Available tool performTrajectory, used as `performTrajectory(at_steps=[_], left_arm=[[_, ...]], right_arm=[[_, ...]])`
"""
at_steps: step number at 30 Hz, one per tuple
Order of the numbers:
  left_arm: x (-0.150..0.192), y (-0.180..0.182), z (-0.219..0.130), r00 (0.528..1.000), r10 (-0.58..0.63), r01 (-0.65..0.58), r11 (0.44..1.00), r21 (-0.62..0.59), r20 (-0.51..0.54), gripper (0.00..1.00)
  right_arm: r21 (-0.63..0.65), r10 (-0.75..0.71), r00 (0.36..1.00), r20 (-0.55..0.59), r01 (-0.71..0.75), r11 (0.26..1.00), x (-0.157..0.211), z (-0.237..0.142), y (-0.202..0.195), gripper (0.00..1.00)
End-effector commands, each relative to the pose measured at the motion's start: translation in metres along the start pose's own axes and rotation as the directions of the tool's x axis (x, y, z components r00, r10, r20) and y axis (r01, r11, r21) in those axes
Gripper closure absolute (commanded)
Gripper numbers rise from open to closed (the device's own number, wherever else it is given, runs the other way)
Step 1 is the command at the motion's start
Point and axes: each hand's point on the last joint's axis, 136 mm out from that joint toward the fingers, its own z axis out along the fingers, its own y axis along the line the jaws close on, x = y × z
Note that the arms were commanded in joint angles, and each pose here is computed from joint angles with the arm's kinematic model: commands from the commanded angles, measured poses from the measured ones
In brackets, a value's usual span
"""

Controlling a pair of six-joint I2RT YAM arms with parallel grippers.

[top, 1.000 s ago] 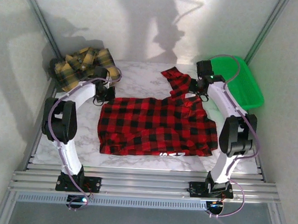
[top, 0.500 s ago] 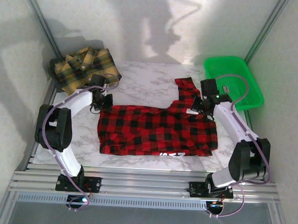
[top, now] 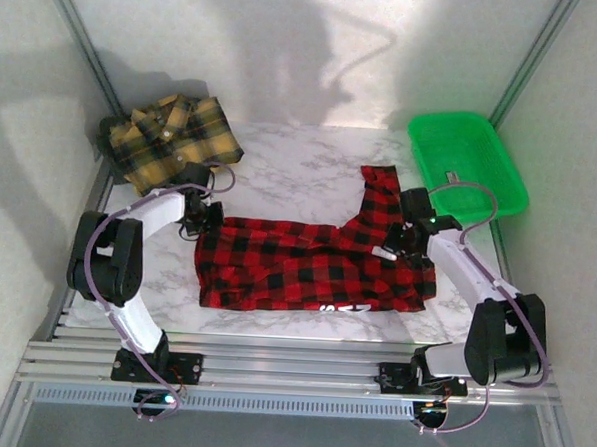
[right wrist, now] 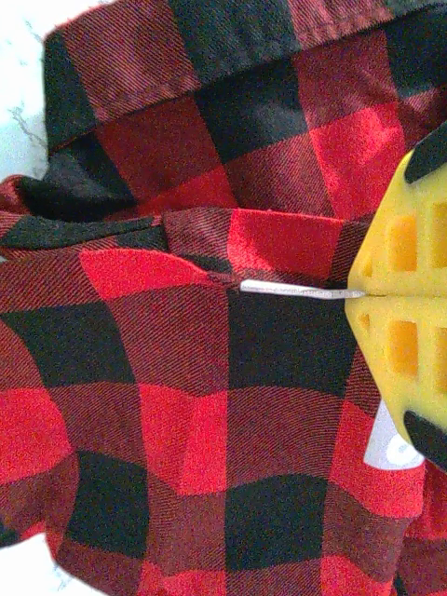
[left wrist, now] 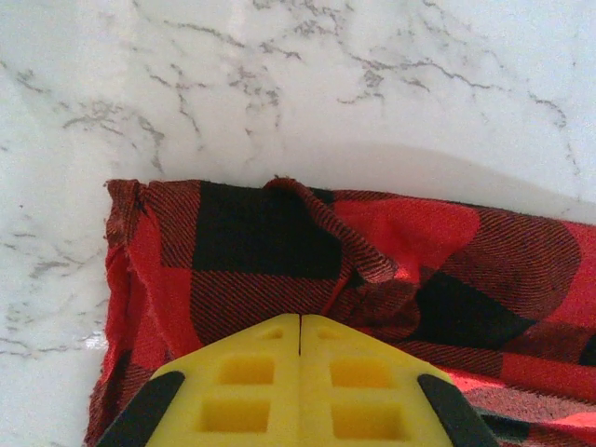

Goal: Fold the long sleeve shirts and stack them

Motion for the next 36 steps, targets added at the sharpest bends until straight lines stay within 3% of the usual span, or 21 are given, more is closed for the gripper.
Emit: performTrajectory(at_steps=[1,5,8,9,13,14,15,17,20,27,31,36], left_arm=[[0.005,0.011,0.010,1.000,-0.020,0.019,0.999,-0.049,-0.010,1.00],[0.015,0.016,0.017,0.998,-0.054,0.052,0.997,-0.060,-0.031,0.87],[0.015,0.017,0.015,0.996,-0.089,0.088,0.994,-0.066,-0.017,0.53],[0.013,0.016,0.012,0.995,-0.101,0.100,0.993,-0.068,-0.009,0.43],[-0.009,0.004,-0.019,0.985,-0.151,0.154,0.987,-0.038,0.078,0.21],[-0.016,-0.002,-0.030,0.980,-0.171,0.173,0.985,-0.009,0.102,0.04],[-0.023,-0.012,-0.044,0.972,-0.202,0.199,0.979,0.041,0.123,0.01],[-0.038,-0.042,-0.072,0.961,-0.231,0.208,0.965,0.158,0.152,0.00],[-0.057,-0.091,-0.108,0.961,-0.187,0.126,0.952,0.278,0.206,0.00],[-0.076,-0.181,-0.150,0.963,-0.114,-0.018,0.878,0.478,0.244,0.01],[-0.072,-0.199,-0.153,0.963,-0.111,-0.030,0.863,0.504,0.246,0.00],[-0.056,-0.194,-0.141,0.970,-0.099,-0.018,0.884,0.467,0.224,0.00]], right_arm=[[0.055,0.038,0.999,-0.021,-0.037,0.998,0.008,0.012,-0.008,1.00],[0.130,0.056,0.997,-0.043,-0.050,0.990,0.014,0.023,-0.020,1.00],[0.158,0.067,0.996,-0.064,-0.057,0.986,0.017,0.032,-0.024,0.94],[0.171,0.072,0.996,-0.062,-0.060,0.983,0.017,0.032,-0.025,0.87],[0.133,0.040,0.999,-0.006,-0.039,0.990,-0.001,0.009,-0.017,0.47],[0.104,0.026,0.999,0.023,-0.028,0.994,-0.009,-0.002,-0.011,0.39],[0.069,0.017,0.998,0.062,-0.021,0.997,-0.021,-0.016,-0.005,0.31],[0.003,-0.018,0.992,0.122,0.018,1.000,-0.046,-0.040,0.009,0.24],[-0.027,-0.112,0.988,0.106,0.115,0.993,-0.080,-0.049,0.030,0.22],[0.040,-0.355,0.935,0.000,0.355,0.934,-0.141,0.012,0.067,0.28],[0.055,-0.400,0.916,-0.045,0.402,0.914,-0.157,0.058,0.083,0.31],[0.095,-0.413,0.909,-0.052,0.416,0.904,-0.173,0.094,0.097,0.33]])
